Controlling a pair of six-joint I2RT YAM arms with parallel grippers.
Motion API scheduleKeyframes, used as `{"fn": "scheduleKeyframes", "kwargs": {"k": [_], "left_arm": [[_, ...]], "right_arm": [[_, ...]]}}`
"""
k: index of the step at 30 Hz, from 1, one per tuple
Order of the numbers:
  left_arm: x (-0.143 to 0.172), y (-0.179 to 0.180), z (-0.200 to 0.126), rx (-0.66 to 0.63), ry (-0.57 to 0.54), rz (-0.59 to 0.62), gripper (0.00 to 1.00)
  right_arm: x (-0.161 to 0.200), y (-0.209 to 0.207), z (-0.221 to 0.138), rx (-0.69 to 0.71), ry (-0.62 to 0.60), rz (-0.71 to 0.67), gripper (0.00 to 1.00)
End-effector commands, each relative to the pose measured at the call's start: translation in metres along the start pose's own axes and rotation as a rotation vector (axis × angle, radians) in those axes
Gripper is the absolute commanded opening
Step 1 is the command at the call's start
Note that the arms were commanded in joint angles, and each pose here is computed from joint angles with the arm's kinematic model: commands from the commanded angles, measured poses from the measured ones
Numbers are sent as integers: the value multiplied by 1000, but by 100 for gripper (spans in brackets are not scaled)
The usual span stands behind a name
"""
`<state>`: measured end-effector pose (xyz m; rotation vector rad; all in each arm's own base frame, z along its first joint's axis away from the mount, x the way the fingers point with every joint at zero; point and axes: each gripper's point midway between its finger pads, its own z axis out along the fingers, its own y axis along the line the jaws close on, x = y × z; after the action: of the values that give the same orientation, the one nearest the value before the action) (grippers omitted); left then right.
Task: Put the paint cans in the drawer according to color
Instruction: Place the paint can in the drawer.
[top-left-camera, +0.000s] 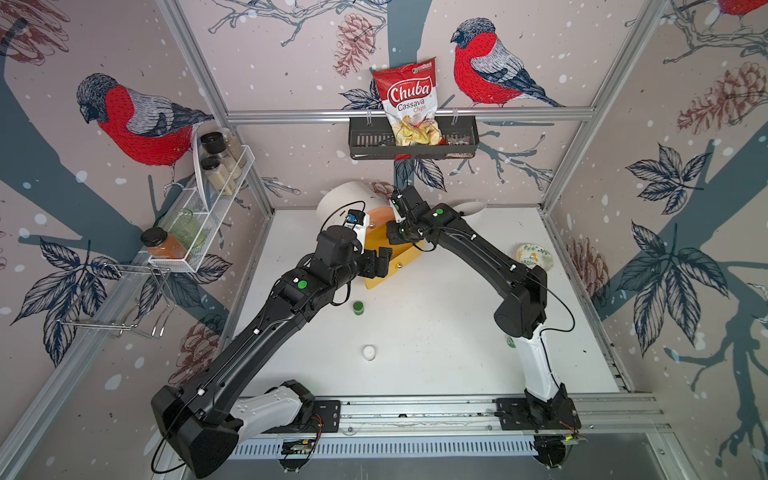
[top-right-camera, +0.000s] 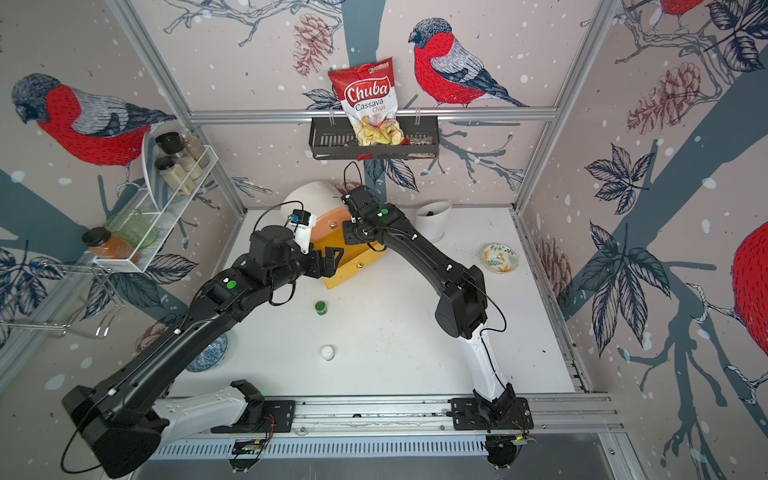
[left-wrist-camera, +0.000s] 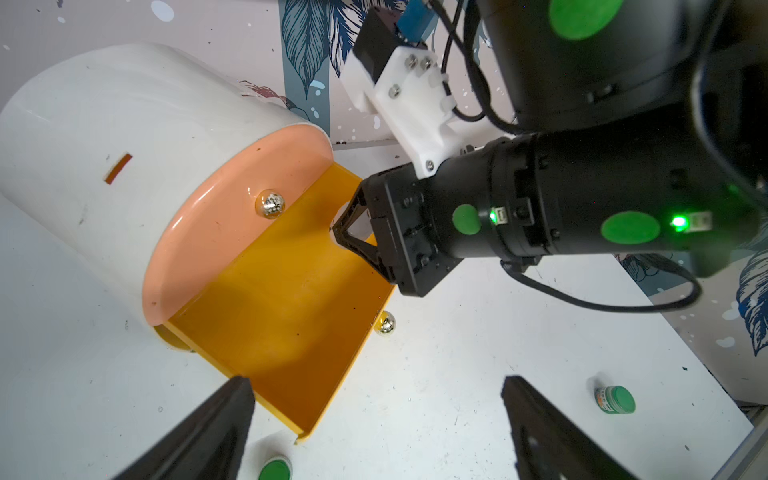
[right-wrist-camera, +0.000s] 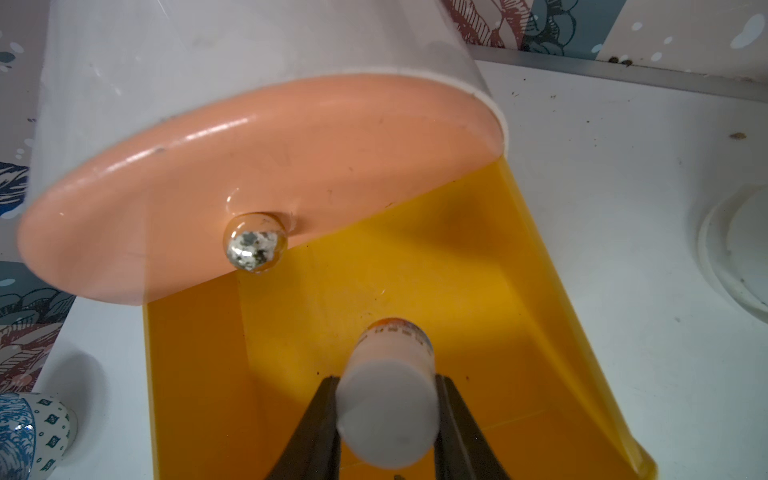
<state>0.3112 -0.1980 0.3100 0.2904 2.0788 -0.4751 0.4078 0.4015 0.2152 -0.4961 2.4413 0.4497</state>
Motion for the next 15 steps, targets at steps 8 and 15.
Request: {"fn": "scheduleKeyframes", "kwargs": {"k": [8, 15], "left_arm": [[3, 0, 1, 10, 8, 4, 96], [3, -1, -2, 16, -1, 4, 96]], "right_arm": [[12, 5, 18, 3, 36, 2, 26], [20, 1, 37, 23, 59, -1, 26]]}}
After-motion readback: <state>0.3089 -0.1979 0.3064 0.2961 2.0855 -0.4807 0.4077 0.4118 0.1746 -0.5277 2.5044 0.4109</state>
